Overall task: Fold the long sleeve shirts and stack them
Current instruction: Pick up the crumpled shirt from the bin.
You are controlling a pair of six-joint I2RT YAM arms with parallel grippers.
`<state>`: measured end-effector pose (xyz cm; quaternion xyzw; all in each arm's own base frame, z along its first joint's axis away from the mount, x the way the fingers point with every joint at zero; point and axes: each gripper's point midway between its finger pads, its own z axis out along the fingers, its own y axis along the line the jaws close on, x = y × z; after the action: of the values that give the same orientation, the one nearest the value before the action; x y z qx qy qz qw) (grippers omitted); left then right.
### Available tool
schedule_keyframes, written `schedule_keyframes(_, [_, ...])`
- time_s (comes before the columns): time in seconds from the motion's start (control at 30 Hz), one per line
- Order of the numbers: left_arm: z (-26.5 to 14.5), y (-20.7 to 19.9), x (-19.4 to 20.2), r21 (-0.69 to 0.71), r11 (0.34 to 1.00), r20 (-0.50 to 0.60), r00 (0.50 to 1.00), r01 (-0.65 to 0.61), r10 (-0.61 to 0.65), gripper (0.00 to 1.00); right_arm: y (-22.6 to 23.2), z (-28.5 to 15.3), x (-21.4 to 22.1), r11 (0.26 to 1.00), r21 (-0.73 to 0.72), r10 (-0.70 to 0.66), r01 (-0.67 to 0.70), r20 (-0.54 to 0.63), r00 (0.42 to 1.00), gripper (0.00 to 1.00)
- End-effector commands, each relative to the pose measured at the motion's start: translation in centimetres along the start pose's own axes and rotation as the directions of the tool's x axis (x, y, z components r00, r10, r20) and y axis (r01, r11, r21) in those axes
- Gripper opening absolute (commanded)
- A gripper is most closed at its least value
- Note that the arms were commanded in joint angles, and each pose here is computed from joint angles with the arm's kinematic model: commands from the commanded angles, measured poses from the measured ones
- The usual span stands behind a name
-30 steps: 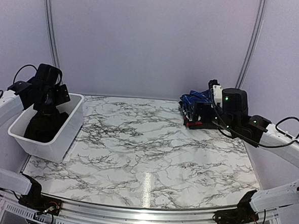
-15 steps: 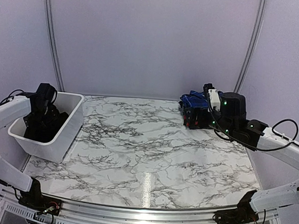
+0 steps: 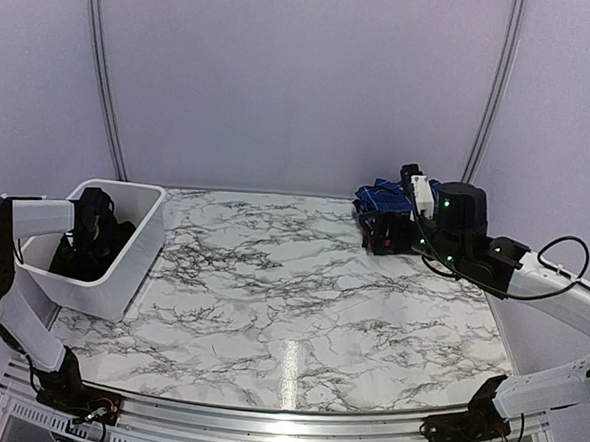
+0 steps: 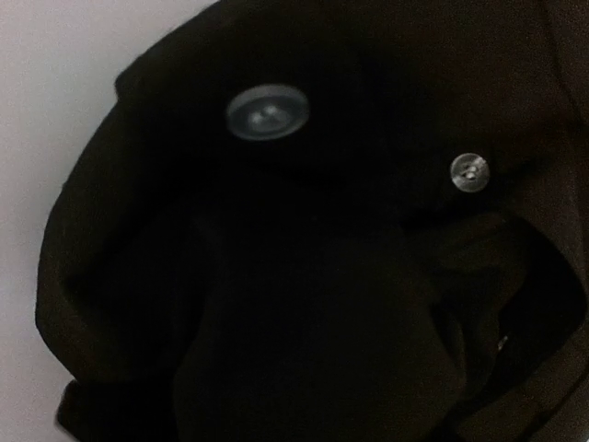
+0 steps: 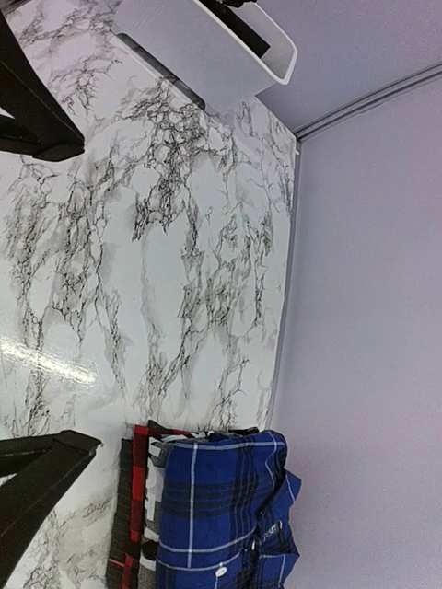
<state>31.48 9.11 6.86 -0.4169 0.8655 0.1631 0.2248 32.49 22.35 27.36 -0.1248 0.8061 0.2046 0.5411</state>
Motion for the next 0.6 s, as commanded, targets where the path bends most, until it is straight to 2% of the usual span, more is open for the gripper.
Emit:
schedule_keyframes(0.0, [-0.1,-1.8,-0.6,0.084,0.996,0.002,1.0,0.006,-0.007,0.32,0.2,-0.8,-1.2,1.0,-0.018,0.019,-0.019,0.042,0.999,0.99])
schedule_keyframes(0.1, [-2.3,-2.4,-2.7,0.143,0.99,0.06,0.998,-0.004,-0.005,0.03,0.2,-1.0,-1.4,1.0,-0.022,0.02,-0.019,0.048,0.999,0.98])
schedule_keyframes(0.13, [-3.4,-2.7,-3.5,0.169,0.986,0.084,0.996,-0.008,-0.006,0.0,0.2,-1.1,-1.5,1.0,-0.022,0.021,-0.02,0.05,0.999,0.98])
schedule_keyframes(0.27, [-8.9,-4.1,-6.9,0.302,0.952,0.187,0.982,-0.051,-0.007,0.0,0.2,-1.5,-1.9,1.0,-0.017,0.021,-0.02,0.063,0.998,0.99])
schedule_keyframes(0.33, [-12.9,-5.4,-8.3,0.387,0.917,0.255,0.967,-0.094,-0.008,0.0,0.2,-1.7,-2.3,1.0,-0.018,0.019,-0.017,0.077,0.997,0.99])
schedule_keyframes(0.47, [-21.8,-7.8,-10.0,0.531,0.823,0.39,0.92,-0.203,-0.025,0.0,0.2,-2.1,-3.4,1.0,-0.012,0.011,-0.01,0.109,0.994,0.99])
schedule_keyframes(0.57, [-29.3,-9.3,-10.4,0.621,0.723,0.485,0.873,-0.303,-0.05,0.0,0.2,-2.3,-4.3,1.0,-0.007,0.008,-0.007,0.128,0.992,0.99])
